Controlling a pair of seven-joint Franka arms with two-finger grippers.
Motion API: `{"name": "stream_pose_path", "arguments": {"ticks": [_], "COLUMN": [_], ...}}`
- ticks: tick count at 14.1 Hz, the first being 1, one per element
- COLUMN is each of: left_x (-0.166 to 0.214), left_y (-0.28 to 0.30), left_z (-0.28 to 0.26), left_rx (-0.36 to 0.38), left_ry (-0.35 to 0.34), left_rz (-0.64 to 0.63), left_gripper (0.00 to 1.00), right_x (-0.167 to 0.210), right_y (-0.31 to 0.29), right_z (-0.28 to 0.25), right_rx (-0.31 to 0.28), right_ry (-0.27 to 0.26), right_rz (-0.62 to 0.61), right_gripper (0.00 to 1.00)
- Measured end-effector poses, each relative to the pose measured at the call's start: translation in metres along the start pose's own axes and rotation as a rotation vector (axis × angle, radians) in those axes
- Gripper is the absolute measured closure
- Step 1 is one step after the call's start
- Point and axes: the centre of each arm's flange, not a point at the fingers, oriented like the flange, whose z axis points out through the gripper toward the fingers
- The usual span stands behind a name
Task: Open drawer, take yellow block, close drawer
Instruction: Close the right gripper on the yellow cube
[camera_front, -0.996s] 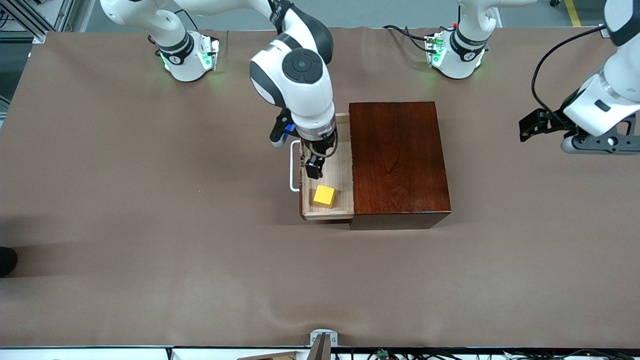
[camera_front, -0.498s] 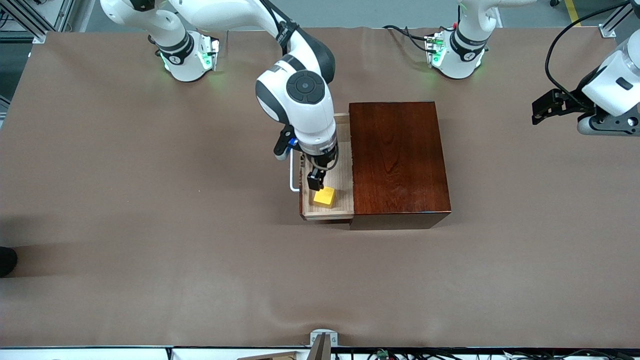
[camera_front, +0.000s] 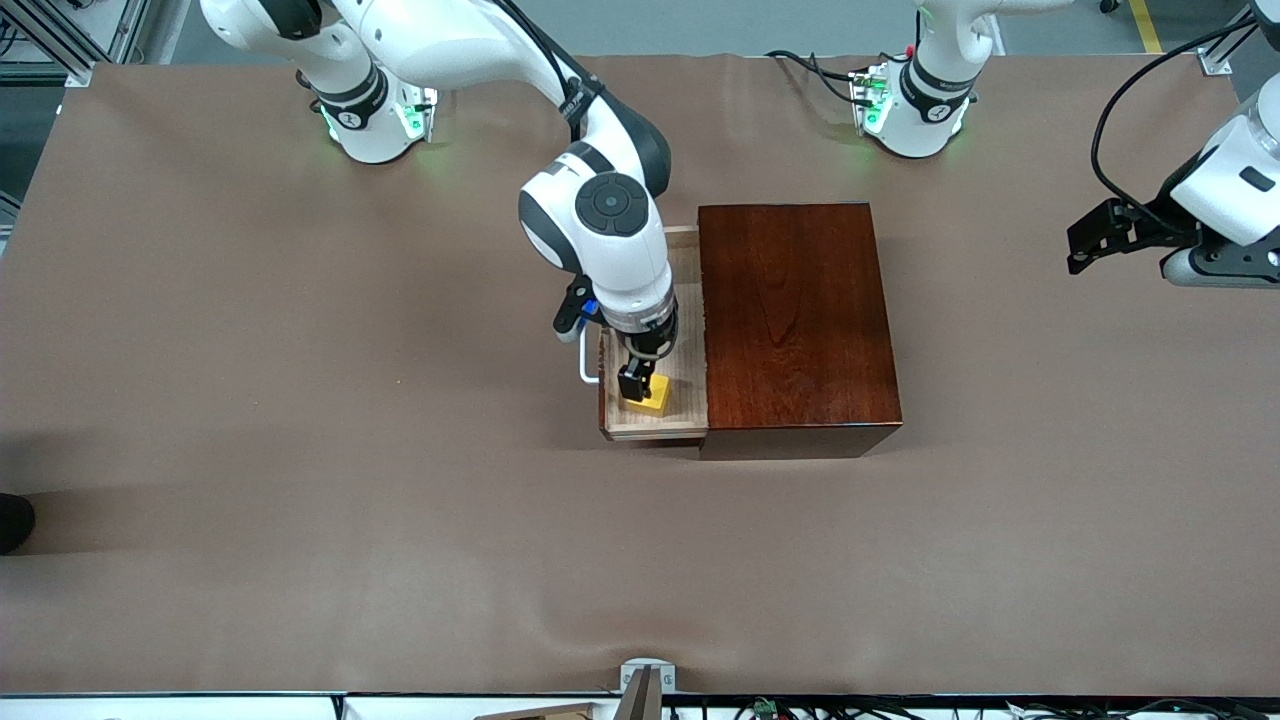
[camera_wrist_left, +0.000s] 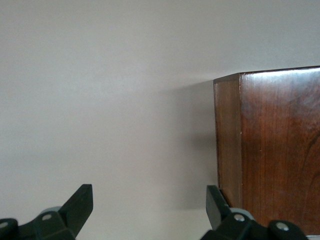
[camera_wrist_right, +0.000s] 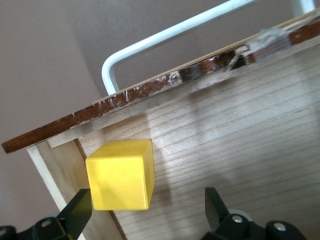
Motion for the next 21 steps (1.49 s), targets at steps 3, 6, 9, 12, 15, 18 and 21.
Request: {"name": "stream_pose_path", "arguments": {"ticks": [3, 6, 9, 12, 15, 18, 21], "left_x": [0.003, 0.001, -0.001, -0.002, -0.003, -0.003, -0.003], "left_y": [0.000, 0.004, 0.005, 0.005, 0.005, 0.005, 0.005], "left_z": [0.005, 0.003, 0.002, 0.002, 0.003, 0.003, 0.003], "left_rx": [0.000, 0.000, 0.000, 0.001, 0.001, 0.001, 0.001], "left_ry": [-0.008, -0.013, -0.020, -0.028, -0.033, -0.034, -0.034], "left_rz": [0.000, 0.001, -0.013, -0.014, -0.014, -0.015, -0.015], "left_gripper": [0.00, 0.00, 0.00, 0.00, 0.00, 0.00, 0.00], "right_x": [0.001, 0.005, 0.005, 0.006, 0.007, 0.007, 0.005], "right_y": [-0.005, -0.012, -0.012, -0.012, -0.011, -0.011, -0.010], "right_z": [0.009, 0.013, 0.019, 0.029, 0.035, 0.037, 0.034], "right_rx": [0.016, 0.023, 0.024, 0.024, 0.023, 0.032, 0.038], "right_ry": [-0.005, -0.004, -0.002, 0.002, 0.010, 0.014, 0.009], "right_rz": [-0.001, 0.005, 0.005, 0.003, -0.002, -0.017, -0.039], "right_gripper": [0.00, 0.00, 0.00, 0.00, 0.00, 0.09, 0.43]}}
